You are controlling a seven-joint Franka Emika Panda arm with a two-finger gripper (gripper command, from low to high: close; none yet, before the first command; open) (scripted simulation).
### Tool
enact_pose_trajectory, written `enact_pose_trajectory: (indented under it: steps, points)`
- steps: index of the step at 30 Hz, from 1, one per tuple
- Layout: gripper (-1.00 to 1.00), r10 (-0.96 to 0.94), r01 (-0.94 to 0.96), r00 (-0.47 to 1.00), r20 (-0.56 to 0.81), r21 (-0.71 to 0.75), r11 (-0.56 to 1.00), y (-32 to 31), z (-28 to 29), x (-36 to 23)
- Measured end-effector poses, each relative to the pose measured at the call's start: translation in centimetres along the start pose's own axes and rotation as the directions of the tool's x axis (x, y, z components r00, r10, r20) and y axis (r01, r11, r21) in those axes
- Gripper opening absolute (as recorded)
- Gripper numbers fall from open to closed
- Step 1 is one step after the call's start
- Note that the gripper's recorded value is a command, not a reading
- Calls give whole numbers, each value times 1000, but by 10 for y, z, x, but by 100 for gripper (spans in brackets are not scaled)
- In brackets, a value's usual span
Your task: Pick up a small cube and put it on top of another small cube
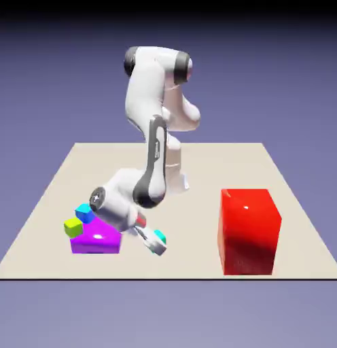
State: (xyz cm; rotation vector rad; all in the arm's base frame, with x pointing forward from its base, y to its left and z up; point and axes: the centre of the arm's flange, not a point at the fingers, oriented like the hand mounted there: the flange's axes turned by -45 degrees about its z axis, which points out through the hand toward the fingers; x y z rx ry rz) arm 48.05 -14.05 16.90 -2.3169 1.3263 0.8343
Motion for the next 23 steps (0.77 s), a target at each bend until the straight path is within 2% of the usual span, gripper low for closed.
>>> enact_pose_trajectory:
  steps: [8,15,16,20,21,23]
  points:
    - [-100,19,-19,1000,-1,21,1000,99,-105,42]
    - [-100,53,-53,999,0,39,998,201,-189,43]
    - [-100,53,-53,999,0,39,998,201,-189,43]
    - [-100,53,-53,999,0,40,998,200,-125,56]
    - [100,53,-53,999,0,39,998,200,-123,56]
    - [100,53,-53,999,0,37,998,200,-123,56]
